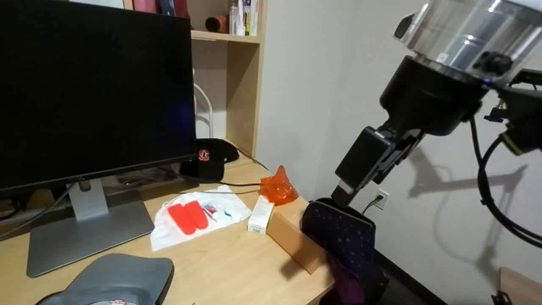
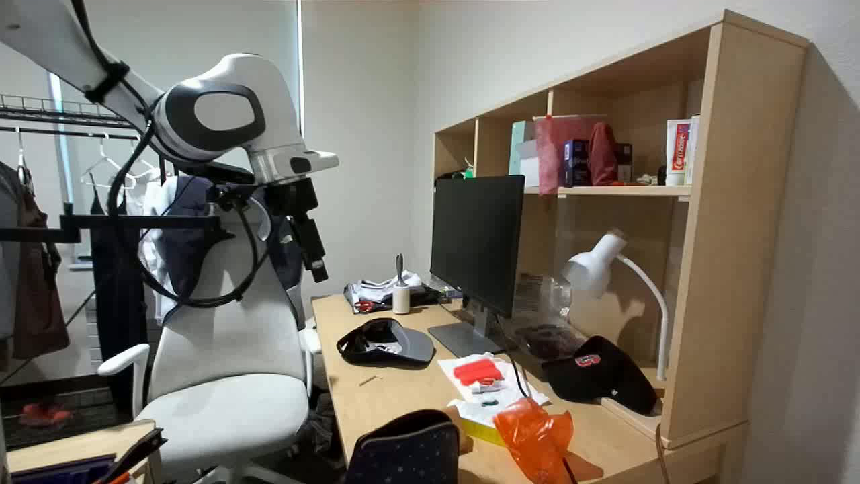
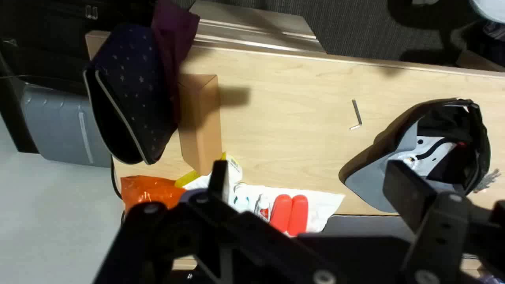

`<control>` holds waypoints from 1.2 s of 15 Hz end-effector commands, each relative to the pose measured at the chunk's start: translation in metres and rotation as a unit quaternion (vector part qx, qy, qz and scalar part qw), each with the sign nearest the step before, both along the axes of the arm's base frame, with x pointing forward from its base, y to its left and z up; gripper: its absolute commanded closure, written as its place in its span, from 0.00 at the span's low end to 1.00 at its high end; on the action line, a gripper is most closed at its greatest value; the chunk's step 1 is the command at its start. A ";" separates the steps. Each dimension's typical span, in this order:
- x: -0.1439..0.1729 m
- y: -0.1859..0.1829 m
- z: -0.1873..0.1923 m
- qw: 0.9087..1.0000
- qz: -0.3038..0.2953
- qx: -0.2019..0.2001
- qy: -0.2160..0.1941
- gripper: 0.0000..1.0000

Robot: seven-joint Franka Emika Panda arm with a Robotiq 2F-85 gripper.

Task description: Pick up the purple object and put it in the hat

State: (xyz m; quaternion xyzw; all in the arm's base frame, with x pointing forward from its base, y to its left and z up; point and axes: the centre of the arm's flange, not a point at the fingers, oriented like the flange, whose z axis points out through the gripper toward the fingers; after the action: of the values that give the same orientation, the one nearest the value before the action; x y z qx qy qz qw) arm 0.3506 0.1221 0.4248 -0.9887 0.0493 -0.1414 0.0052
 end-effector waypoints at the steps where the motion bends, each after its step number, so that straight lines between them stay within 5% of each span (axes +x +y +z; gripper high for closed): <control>1: 0.000 0.000 0.000 1.000 0.000 0.000 0.000 0.00; 5: 0.018 -0.017 -0.034 1.000 -0.020 -0.004 0.022 0.00; 11: 0.006 -0.012 -0.014 1.000 -0.011 -0.004 0.017 0.00; 18: 0.077 -0.054 -0.081 0.998 0.000 0.041 0.046 0.00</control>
State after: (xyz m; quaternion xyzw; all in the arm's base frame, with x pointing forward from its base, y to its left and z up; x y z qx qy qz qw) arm 0.3851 0.0821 0.3767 -0.9931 0.0600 -0.0981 0.0220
